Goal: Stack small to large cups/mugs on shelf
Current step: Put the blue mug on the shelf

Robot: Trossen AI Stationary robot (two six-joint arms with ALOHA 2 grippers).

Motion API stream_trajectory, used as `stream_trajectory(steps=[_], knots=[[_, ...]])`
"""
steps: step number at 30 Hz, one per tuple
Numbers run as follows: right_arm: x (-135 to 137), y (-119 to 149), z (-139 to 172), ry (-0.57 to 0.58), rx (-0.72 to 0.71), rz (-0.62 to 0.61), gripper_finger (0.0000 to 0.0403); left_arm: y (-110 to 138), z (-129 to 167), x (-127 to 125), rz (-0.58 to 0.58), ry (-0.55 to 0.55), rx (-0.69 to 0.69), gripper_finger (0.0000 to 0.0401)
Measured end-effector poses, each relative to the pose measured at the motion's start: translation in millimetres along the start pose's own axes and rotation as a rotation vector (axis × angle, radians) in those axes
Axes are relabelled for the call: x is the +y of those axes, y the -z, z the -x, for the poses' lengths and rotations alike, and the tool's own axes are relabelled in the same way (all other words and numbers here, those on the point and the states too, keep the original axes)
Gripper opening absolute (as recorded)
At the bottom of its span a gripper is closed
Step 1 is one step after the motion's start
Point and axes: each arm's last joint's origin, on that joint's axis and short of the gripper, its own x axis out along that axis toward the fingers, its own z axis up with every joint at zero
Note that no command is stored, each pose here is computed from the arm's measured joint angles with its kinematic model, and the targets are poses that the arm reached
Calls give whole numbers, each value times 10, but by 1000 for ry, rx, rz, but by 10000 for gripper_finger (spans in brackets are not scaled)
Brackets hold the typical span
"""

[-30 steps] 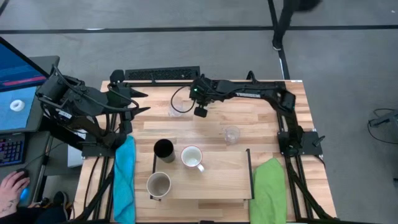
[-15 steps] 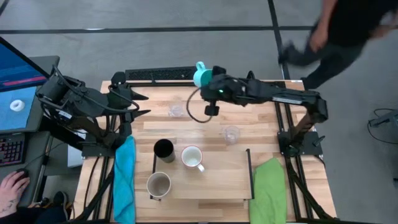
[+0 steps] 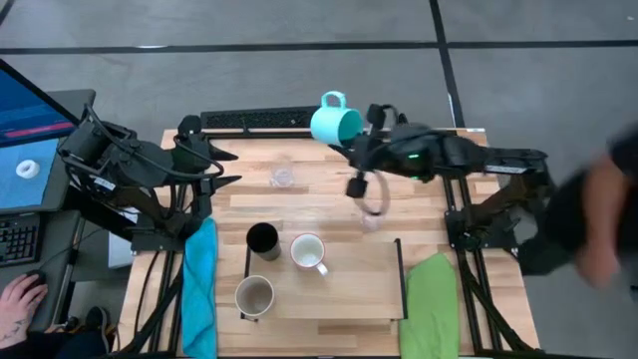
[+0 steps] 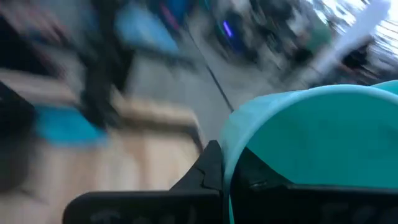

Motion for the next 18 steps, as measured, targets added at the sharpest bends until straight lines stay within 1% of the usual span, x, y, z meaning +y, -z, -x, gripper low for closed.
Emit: stream_trajectory(steps=[4, 7, 11, 12, 15, 18], knots=[[-151, -239, 391, -152, -280, -171, 18, -3, 0, 0, 11, 0, -2, 181], [-265, -363, 681, -250, -455, -242, 18, -10, 0, -2, 16, 2, -9, 181], [-345, -466, 998, -371, -630, -271, 18, -48, 1, -9, 20, 8, -43, 181], [-351, -487, 1070, -413, -674, -266, 18, -61, 1, -12, 22, 11, -55, 181], [-363, -588, 1299, -558, -874, -229, 18, -83, 3, -16, 21, 14, -75, 181], [-383, -661, 1523, -665, -1047, -199, 18, -101, 4, -19, 13, 17, -91, 181]])
